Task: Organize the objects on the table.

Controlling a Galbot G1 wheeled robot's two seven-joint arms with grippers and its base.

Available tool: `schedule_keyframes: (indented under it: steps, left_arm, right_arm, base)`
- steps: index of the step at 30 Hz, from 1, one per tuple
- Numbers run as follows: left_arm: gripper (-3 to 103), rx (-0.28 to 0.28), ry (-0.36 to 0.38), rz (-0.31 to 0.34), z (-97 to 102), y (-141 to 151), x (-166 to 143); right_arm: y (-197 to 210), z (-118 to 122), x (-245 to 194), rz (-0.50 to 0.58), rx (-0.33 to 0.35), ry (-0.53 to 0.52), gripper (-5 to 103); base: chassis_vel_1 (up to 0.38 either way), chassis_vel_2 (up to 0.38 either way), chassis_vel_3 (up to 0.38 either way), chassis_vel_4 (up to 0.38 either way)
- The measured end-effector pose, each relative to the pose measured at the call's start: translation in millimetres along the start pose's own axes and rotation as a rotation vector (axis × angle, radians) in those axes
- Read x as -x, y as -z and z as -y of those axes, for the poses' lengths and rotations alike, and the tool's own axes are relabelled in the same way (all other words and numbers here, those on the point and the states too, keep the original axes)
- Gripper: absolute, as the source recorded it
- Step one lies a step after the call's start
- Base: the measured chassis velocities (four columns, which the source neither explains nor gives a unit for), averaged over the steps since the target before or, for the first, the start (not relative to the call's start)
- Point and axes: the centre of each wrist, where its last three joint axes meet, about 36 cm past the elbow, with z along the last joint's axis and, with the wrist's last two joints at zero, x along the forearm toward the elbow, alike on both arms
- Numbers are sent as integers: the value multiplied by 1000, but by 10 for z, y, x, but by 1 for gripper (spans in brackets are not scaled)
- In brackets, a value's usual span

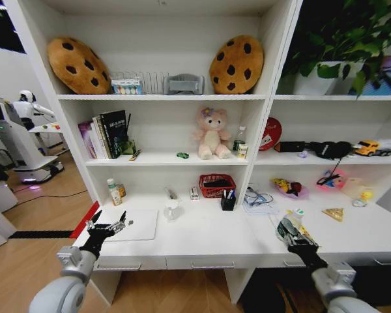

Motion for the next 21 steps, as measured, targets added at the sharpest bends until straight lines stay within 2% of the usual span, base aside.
schedule_keyframes:
  steps: [4, 12, 21]
  left_arm:
    - [100, 0, 0, 0, 0, 0, 0]
    - [100, 0, 0, 0, 0, 0, 0]
    - [100, 0, 0, 0, 0, 0, 0]
  right_arm:
    - [-107, -93, -45, 31, -12, 2, 22]
    - [-207, -433, -94, 19, 34, -12, 22]
    - [-240, -409, -105, 13, 31, -30, 22]
  base:
    - [0, 0, 0, 0]
    - [0, 0, 0, 0]
    - [0, 0, 0, 0]
